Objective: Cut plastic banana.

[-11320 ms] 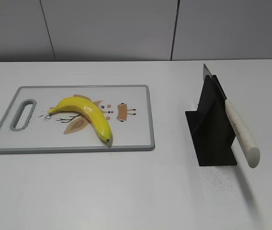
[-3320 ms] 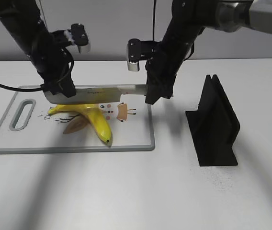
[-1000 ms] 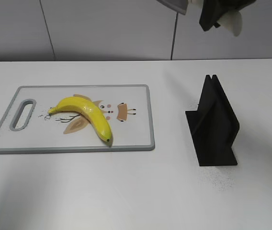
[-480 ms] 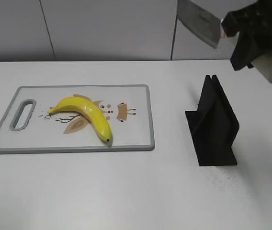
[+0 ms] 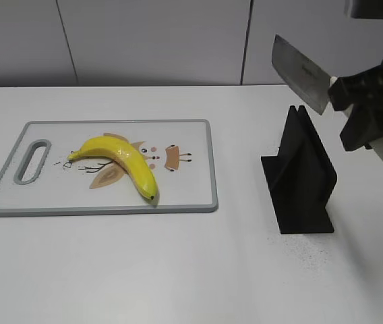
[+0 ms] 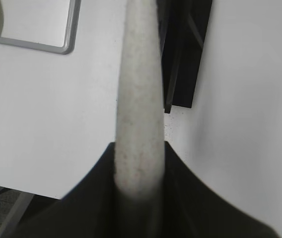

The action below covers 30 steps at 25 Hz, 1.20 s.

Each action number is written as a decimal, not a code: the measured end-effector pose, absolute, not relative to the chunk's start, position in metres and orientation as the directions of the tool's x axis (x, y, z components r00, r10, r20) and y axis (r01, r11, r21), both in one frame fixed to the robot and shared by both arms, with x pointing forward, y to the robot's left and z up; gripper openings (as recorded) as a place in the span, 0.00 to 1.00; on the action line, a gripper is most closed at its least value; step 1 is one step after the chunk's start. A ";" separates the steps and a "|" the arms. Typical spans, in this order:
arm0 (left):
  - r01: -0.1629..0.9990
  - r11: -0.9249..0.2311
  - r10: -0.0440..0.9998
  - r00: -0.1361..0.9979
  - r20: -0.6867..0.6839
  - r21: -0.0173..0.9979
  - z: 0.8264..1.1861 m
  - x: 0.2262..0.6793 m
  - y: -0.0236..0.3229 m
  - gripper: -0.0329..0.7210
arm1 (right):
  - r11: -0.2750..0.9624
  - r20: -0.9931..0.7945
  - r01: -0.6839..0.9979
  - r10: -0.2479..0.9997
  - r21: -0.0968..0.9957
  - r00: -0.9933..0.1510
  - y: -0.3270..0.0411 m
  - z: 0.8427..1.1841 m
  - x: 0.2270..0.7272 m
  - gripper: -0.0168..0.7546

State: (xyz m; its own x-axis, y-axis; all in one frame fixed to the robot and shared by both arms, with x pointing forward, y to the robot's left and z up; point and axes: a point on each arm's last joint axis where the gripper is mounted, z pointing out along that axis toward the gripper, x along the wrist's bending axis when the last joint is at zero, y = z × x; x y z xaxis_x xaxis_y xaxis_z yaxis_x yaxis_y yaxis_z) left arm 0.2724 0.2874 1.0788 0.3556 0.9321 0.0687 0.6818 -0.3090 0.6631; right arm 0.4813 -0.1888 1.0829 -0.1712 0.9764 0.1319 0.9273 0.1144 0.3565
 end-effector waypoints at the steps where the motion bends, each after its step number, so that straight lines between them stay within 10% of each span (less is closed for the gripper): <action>1: 0.670 -0.301 0.934 0.350 0.069 0.678 1.076 0.267 0.288 0.79 | 0.104 0.136 0.929 0.978 0.356 -0.161 -0.190 1.081 0.479 0.23; 30: 0.490 -0.144 0.977 0.208 0.046 0.860 1.041 0.235 0.298 0.73 | -0.044 0.191 0.919 0.981 0.392 -0.034 -0.197 1.065 0.467 0.23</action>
